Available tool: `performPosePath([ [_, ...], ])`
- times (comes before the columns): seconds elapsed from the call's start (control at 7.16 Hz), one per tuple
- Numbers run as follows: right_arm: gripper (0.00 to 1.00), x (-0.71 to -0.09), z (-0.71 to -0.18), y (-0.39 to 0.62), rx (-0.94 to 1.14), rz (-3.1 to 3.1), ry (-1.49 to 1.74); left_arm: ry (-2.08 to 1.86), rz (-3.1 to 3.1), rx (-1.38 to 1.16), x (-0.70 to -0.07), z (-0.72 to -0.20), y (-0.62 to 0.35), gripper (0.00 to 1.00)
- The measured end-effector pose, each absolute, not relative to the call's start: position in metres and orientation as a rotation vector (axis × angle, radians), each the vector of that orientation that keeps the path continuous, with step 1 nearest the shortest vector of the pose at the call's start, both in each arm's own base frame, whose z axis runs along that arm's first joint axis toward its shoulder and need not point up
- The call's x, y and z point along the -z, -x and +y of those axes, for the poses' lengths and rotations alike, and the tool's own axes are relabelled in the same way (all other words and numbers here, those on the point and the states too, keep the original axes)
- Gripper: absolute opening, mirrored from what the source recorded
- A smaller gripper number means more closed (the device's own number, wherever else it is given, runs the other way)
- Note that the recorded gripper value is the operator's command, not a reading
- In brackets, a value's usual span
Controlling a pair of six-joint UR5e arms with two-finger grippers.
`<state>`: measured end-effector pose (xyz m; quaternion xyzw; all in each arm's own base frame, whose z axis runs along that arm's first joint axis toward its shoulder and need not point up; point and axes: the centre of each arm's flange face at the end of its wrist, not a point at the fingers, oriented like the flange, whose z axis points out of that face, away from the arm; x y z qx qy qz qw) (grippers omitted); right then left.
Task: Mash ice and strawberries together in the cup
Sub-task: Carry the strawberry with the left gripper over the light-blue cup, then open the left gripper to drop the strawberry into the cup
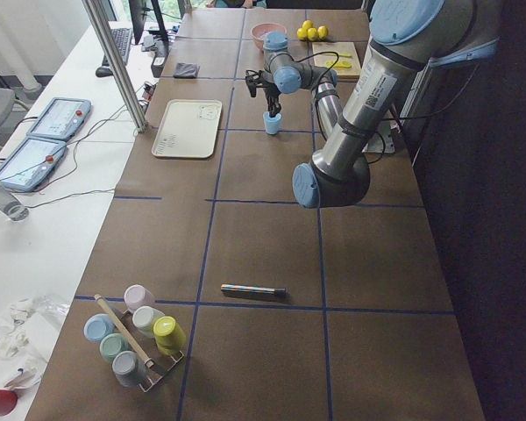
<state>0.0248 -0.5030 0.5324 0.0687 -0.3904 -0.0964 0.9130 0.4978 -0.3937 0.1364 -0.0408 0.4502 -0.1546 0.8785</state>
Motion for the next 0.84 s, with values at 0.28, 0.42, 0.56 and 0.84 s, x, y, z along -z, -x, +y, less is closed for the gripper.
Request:
performPosePath([
  [0.28,0.99,-0.539,-0.502,-0.034,0.187,-0.806,-0.141,0.062,0.941,0.324,-0.127,-0.389,-0.548,0.02],
  [0.42,0.99,-0.539,-0.502,-0.035,0.186,-0.806,-0.142,0.064,0.940,0.327,-0.126,-0.391,-0.563,0.02],
  [0.56,0.99,-0.539,-0.502,-0.035,0.186,-0.806,-0.143,0.068,0.935,0.324,-0.126,-0.390,-0.574,0.03],
  [0.84,0.99,-0.539,-0.502,-0.036,0.189,-0.805,-0.145,0.073,0.933,0.315,-0.128,-0.385,-0.584,0.19],
])
